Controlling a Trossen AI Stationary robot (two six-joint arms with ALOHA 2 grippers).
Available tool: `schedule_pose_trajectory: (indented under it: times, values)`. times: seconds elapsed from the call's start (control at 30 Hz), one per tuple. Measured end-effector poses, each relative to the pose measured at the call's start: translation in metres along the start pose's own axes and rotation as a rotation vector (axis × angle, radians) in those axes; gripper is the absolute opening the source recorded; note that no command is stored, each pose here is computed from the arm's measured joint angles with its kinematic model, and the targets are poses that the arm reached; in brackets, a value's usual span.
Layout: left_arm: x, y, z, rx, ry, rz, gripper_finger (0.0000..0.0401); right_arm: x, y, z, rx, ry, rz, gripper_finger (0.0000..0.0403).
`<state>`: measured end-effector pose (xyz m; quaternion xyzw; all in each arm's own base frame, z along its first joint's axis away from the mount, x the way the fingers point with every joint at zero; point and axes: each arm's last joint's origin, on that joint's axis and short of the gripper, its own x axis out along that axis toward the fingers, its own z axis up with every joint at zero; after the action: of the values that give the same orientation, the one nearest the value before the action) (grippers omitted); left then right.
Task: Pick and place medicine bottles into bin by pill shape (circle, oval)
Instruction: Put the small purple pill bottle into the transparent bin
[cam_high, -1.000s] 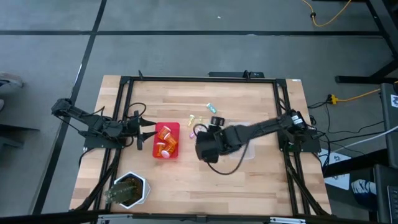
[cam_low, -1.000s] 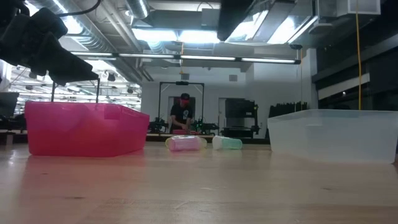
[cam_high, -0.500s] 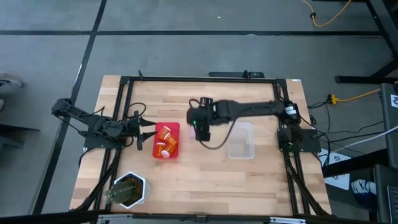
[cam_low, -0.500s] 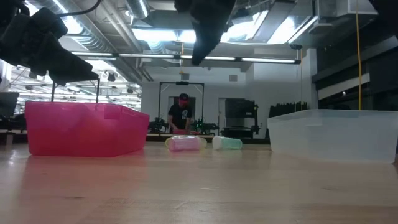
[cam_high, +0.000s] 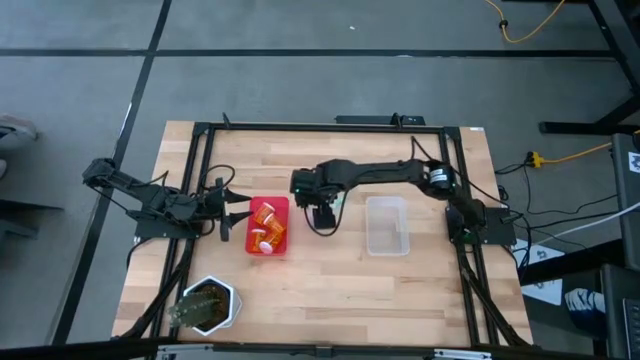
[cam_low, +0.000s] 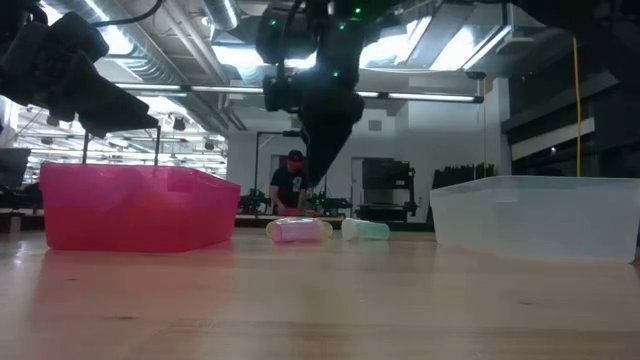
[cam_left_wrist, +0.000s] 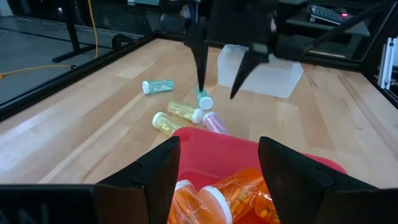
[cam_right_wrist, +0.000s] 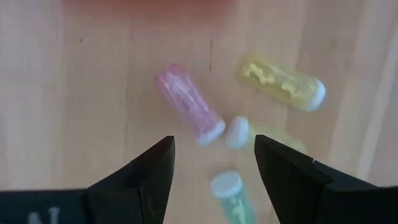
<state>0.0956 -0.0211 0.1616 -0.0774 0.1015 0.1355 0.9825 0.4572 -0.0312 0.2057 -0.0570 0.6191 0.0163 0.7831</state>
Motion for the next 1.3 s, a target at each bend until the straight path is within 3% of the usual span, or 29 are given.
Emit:
schedule_pose_trajectory:
  times: [0.17,0.53,0.77,0.9,1.0,1.3]
  values:
    - [0.0,0.0,0.0,0.0,0.0,0.0,0.0212,0.028,0.011,0.005,-0.091,0.013,0.003,0.0225]
    - [0.0,0.0,0.0,0.0,0.0,0.0,0.0212,0.066,0.013,0.005,-0.097,0.07,-0.015,0.0223]
    - [0.0,0.0,0.0,0.0,0.0,0.0,0.0212,0.066,0.015,0.004,-0.055,0.091,-0.039,0.0161]
    - [0.0,0.0,0.0,0.0,0.0,0.0,0.0212,0.05,0.019,-0.005,-0.064,0.164,-0.057,0.0105]
    - [0.0,0.0,0.0,0.0,0.0,0.0,0.0212,0.019,0.029,-0.009,-0.098,0.198,-0.143,0.0077]
    - [0.0,0.0,0.0,0.0,0.0,0.0,0.0212,-0.08,0.064,-0.038,-0.01,0.236,-0.216,0.0096]
